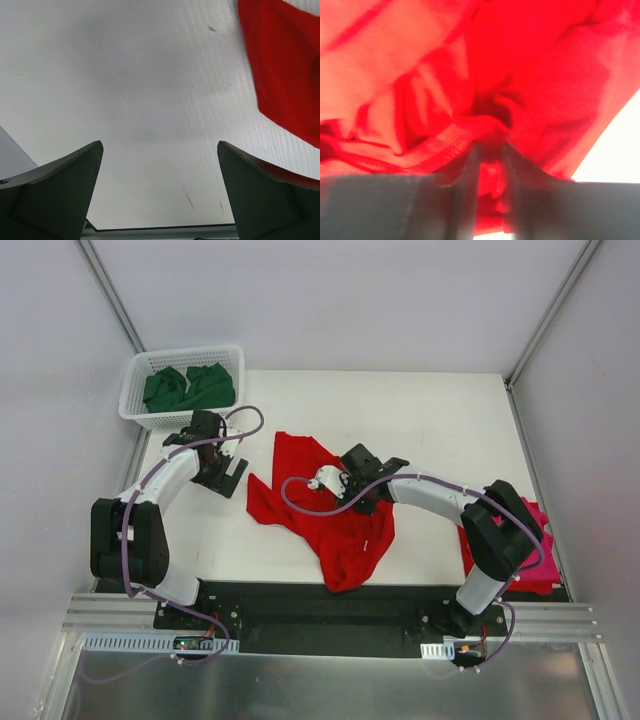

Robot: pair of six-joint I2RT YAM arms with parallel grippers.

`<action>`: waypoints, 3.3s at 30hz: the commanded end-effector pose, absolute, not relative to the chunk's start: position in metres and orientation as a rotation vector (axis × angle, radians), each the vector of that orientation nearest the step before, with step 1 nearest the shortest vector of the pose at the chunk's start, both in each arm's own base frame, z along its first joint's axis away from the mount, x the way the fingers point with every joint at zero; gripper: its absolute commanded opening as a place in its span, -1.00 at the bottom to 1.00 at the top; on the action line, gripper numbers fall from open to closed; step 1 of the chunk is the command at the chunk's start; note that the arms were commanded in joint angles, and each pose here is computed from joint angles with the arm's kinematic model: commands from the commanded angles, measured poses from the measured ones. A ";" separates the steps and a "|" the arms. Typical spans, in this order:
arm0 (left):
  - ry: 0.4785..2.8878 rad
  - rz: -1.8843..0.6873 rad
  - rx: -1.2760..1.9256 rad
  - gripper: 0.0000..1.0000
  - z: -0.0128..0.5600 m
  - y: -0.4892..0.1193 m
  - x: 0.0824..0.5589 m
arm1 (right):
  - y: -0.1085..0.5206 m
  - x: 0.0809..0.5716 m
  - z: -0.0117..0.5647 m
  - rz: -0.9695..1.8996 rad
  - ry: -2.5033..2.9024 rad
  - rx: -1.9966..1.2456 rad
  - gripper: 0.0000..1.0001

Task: Fold and stack the t-shirts
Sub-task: Flatten out the tshirt

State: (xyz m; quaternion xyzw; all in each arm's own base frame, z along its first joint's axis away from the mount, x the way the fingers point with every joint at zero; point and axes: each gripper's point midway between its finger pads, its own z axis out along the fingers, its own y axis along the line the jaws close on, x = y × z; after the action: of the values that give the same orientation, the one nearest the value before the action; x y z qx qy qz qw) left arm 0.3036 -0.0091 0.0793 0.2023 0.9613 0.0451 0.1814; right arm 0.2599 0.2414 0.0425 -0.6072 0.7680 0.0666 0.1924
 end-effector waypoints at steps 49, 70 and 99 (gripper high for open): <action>2.509 -0.333 1.113 0.99 0.103 -0.182 0.303 | 0.173 0.314 0.318 -0.144 1.767 -1.134 -0.98; 2.648 -0.230 1.266 0.90 0.022 -0.150 0.286 | 0.169 0.315 0.301 -0.153 1.800 -1.159 -0.98; 2.245 -0.424 1.588 -1.00 0.149 -0.146 0.150 | 0.145 0.245 0.261 -0.010 1.898 -1.383 -0.98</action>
State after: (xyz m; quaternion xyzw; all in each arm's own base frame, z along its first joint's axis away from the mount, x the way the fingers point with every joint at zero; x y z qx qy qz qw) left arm 0.2025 -0.1536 0.1285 0.5302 0.8146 -0.0976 0.2140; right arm 0.2872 0.1484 0.2686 -0.5048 0.7533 -0.0611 0.4170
